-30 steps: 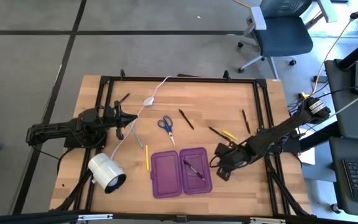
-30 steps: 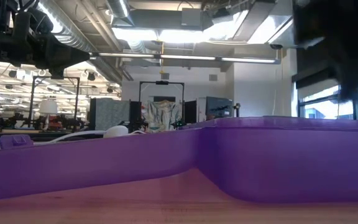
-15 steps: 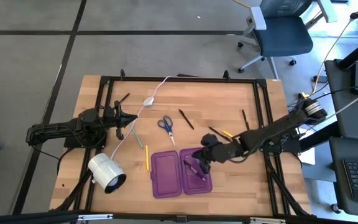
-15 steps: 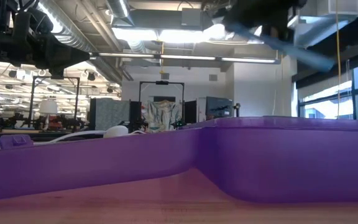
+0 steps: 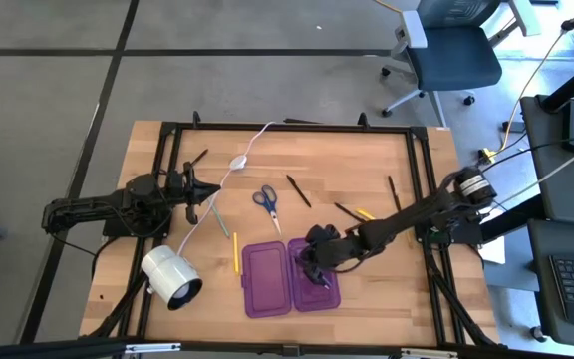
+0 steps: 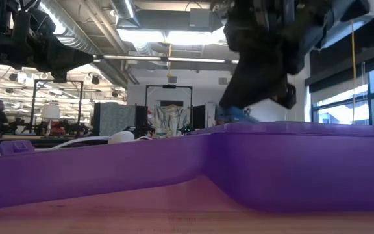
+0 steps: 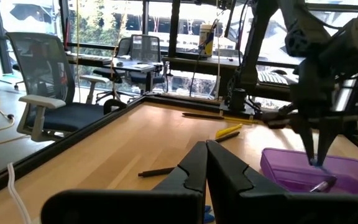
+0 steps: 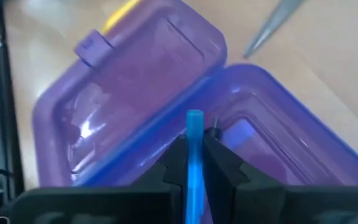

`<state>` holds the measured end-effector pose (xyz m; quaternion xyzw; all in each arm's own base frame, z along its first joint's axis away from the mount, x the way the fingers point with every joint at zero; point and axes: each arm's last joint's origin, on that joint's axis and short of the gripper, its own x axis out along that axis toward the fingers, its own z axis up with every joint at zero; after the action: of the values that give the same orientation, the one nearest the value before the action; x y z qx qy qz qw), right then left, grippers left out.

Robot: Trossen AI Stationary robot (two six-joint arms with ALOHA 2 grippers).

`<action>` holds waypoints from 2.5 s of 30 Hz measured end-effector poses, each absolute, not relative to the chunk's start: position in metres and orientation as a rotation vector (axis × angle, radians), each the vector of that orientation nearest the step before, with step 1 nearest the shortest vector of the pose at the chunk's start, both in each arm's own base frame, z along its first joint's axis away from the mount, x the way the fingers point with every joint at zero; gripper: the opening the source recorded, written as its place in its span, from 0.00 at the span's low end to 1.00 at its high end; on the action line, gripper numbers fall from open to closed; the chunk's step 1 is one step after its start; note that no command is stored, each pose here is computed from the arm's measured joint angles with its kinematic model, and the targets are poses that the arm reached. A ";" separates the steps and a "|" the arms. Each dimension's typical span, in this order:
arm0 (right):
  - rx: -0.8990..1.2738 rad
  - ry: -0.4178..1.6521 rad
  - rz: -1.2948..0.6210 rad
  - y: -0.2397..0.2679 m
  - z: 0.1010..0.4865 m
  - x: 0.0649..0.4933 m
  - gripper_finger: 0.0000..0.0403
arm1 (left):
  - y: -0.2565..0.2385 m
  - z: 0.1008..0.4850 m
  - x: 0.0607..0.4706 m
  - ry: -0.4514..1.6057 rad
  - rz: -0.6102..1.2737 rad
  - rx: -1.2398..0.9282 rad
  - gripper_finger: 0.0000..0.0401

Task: Pick & place school supplies into a supply box
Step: Put the light blue pen into the purple supply box, then put the yellow pen into the purple supply box

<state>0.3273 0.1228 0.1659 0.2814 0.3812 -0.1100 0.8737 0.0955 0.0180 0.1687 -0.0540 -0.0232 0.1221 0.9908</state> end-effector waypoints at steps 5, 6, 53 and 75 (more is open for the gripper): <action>0.569 0.831 -0.247 0.121 0.153 0.330 0.10 | 0.018 0.169 0.096 -0.047 0.245 -0.108 0.01; 0.571 0.842 -0.243 0.120 0.152 0.330 0.10 | 0.018 0.169 0.096 -0.046 0.245 -0.108 0.01; 0.677 1.289 -1.054 0.057 0.234 0.195 0.24 | 0.018 0.169 0.096 -0.047 0.246 -0.108 0.01; 0.449 1.306 -0.657 0.023 0.232 0.225 0.24 | 0.018 0.169 0.096 -0.050 0.246 -0.134 0.01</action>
<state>0.2247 0.0226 0.2323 0.2032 0.5913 -0.2972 0.7216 0.0955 0.0180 0.1688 -0.0668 -0.0250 0.1225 0.9899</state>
